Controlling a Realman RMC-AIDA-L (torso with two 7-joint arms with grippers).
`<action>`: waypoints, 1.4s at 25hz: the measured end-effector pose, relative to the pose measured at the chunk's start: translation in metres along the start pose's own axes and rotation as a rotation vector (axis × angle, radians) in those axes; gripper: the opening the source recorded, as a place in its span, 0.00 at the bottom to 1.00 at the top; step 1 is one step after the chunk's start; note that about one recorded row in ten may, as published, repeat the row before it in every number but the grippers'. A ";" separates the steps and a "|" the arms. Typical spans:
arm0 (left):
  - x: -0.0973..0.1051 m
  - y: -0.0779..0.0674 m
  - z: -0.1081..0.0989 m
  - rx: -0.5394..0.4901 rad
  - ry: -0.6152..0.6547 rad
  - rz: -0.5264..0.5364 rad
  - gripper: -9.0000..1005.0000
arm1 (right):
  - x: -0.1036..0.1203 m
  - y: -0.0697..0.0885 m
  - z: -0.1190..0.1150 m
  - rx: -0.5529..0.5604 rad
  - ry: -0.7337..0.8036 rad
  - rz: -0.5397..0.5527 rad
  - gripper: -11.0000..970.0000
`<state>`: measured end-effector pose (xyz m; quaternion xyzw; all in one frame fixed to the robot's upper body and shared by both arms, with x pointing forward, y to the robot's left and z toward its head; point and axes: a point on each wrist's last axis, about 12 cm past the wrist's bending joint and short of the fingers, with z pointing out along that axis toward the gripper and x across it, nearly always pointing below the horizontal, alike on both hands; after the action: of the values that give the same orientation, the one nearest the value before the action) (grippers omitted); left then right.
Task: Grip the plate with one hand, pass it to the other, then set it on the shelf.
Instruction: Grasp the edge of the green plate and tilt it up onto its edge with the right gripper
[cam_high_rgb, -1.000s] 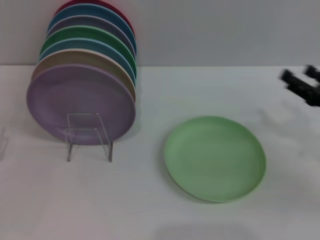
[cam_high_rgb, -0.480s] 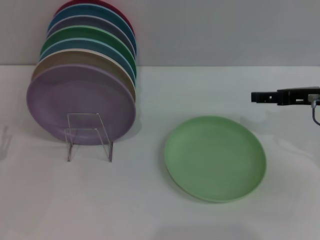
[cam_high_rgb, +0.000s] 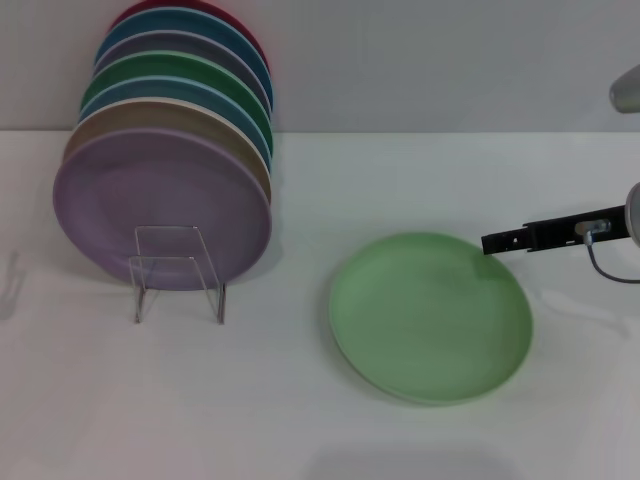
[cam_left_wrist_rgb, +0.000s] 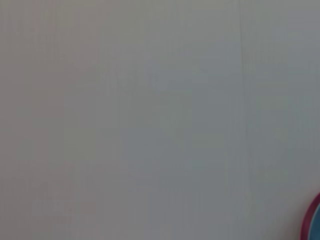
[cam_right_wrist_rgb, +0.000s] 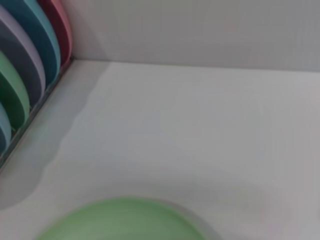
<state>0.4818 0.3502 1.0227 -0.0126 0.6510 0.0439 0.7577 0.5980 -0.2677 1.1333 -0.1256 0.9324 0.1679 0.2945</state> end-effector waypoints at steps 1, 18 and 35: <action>0.000 0.000 0.000 0.000 0.000 0.000 0.79 | 0.001 0.001 0.004 -0.003 0.015 0.003 0.86; -0.001 -0.001 0.001 0.002 -0.003 -0.001 0.79 | 0.009 0.000 0.020 0.008 0.096 0.021 0.82; -0.001 0.000 0.001 0.002 -0.006 -0.001 0.79 | 0.007 0.007 0.025 0.009 0.128 -0.040 0.15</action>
<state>0.4826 0.3497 1.0236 -0.0120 0.6488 0.0431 0.7597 0.6024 -0.2525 1.1117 -0.1535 0.9473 0.1494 0.2380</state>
